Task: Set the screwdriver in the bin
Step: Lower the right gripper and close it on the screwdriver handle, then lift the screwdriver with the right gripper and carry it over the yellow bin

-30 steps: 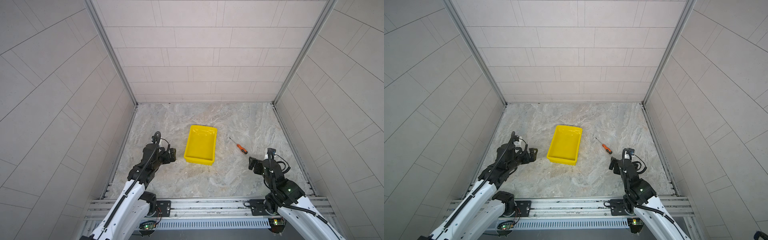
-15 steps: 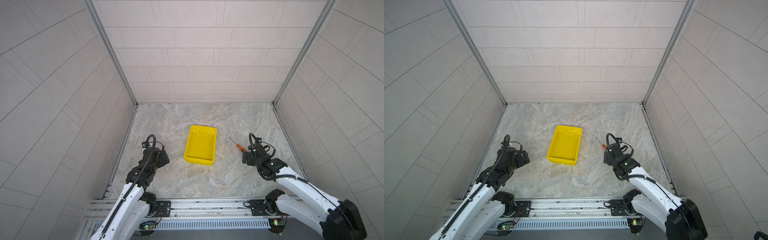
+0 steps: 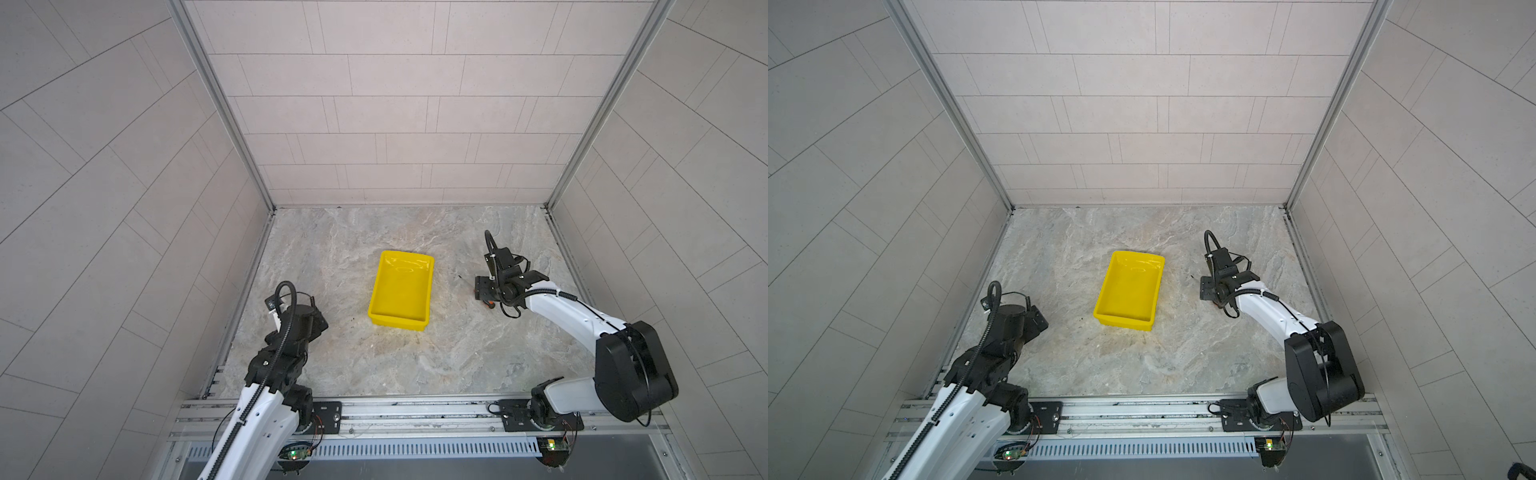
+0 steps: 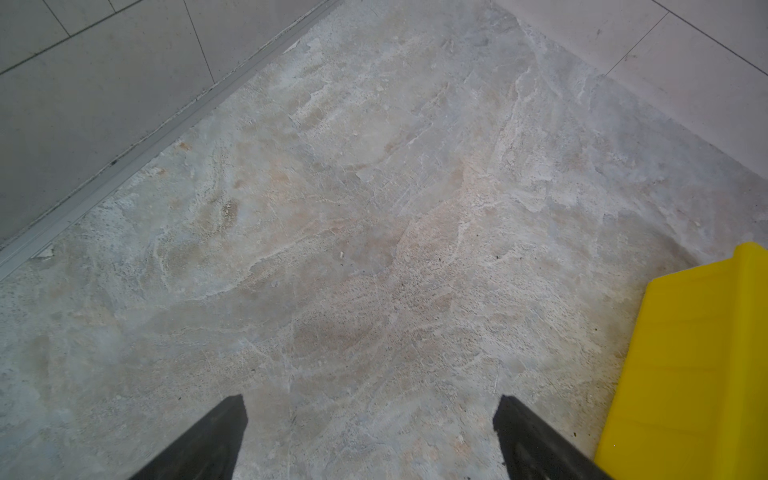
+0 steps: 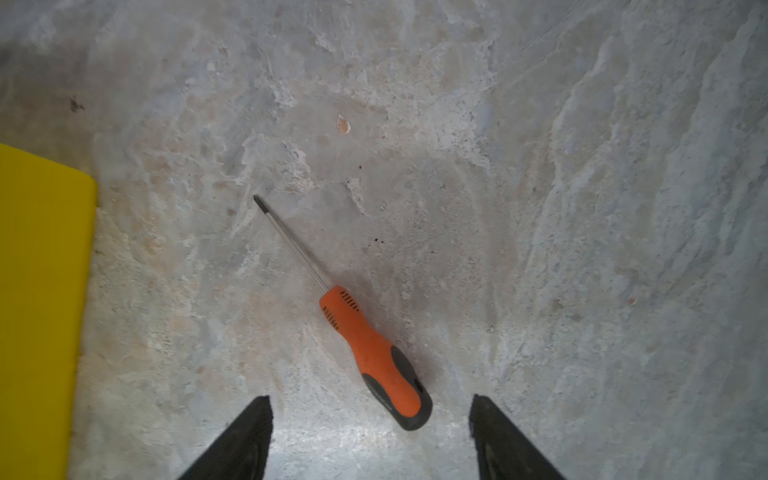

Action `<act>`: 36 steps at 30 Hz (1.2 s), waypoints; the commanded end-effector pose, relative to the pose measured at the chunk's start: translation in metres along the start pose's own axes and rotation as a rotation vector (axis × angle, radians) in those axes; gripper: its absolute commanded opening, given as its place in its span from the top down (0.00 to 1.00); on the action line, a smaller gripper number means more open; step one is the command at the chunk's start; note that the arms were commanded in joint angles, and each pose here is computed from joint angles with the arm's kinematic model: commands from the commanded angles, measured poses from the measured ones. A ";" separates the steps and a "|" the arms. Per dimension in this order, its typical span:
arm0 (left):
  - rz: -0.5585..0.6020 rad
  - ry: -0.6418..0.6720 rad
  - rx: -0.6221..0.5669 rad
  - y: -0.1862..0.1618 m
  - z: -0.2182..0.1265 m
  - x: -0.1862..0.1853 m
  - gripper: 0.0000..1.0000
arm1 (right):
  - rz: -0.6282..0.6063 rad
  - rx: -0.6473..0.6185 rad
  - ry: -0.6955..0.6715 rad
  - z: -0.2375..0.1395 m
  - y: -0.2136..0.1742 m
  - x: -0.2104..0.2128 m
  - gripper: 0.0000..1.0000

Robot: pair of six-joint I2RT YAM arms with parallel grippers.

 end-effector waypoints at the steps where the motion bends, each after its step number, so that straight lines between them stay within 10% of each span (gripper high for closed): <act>1: -0.007 0.013 0.009 -0.006 0.002 0.004 0.00 | -0.057 0.032 -0.102 0.007 -0.003 -0.014 0.37; 19: -0.004 0.034 0.004 -0.004 0.006 0.004 0.00 | -0.085 0.278 -0.133 0.064 -0.034 -0.006 0.66; 27: 0.014 0.020 0.033 -0.006 0.010 -0.001 0.00 | 0.015 0.253 -0.053 0.037 -0.059 -0.011 0.96; 36: 0.015 0.009 0.041 -0.008 0.009 -0.002 0.00 | 0.086 0.121 0.033 -0.024 -0.049 -0.020 0.99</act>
Point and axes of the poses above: each gripper's point midway between its finger pads, its own z axis out along the fingers, its own x axis along the line the jaws close on, y = z × x, the point moved 3 cm from there along -z, back along the fingers, and after that the axes turned 13 degrees about z, right-handed, at the moved point
